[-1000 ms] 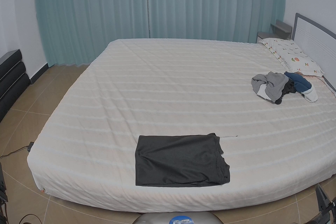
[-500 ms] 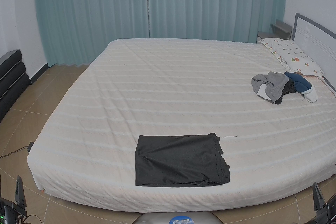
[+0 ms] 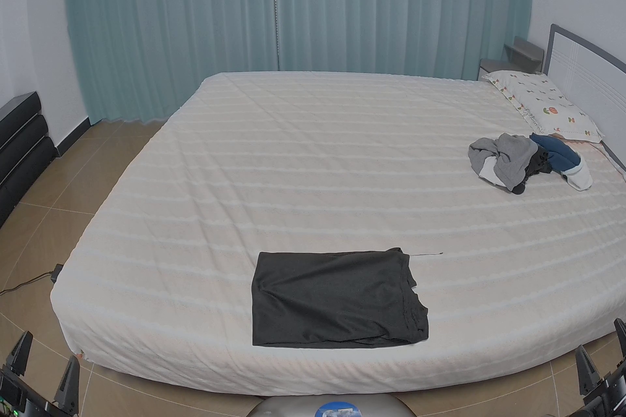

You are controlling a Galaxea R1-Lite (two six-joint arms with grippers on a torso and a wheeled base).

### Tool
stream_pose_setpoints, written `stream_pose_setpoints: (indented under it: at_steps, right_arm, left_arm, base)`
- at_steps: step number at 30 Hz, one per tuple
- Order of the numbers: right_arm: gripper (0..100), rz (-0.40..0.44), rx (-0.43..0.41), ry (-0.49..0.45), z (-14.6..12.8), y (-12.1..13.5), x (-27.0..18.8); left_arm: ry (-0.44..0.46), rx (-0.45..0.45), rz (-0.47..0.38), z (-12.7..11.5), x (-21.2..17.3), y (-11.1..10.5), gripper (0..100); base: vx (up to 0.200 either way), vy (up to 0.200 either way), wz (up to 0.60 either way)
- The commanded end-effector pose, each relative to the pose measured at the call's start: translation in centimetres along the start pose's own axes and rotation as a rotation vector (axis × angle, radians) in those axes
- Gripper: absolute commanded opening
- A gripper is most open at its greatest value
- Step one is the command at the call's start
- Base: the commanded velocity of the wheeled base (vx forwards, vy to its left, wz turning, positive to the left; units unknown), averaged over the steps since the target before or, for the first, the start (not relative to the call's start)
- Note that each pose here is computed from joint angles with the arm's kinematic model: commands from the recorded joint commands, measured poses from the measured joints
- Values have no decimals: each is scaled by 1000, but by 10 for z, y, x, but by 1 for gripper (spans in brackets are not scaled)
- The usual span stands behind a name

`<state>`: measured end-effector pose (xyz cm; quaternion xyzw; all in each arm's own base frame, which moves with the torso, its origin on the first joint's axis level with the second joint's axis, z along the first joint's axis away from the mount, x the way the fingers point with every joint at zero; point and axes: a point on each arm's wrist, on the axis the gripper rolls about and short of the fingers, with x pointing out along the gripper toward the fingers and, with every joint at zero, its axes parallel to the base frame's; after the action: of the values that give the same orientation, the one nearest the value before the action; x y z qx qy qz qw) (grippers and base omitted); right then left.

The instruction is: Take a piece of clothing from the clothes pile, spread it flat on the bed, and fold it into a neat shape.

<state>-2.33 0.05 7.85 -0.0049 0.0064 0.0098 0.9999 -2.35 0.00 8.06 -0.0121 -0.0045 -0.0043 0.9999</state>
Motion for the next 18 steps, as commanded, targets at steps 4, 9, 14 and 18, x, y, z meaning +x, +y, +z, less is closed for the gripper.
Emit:
stream_pose_setpoints:
  at_steps: [4, 9, 14, 18]
  right_arm:
    - [100, -3, -7, -11, -3, 0, 1]
    - [100, -1, -9, -11, -3, 0, 1]
    - [100, -3, 1, -14, -3, 0, 1]
    - [100, -3, -1, -14, -3, 0, 1]
  left_arm:
    - [12, 24, -11, -5, 1, 0, 100]
    - [12, 24, -4, -5, 1, 0, 100]
    - [14, 32, -4, -6, 1, 0, 100]
    - [14, 26, -4, -6, 1, 0, 100]
  base:
    - [0, 0, 0]
    - [0, 0, 0]
    - [0, 0, 0]
    - [0, 0, 0]
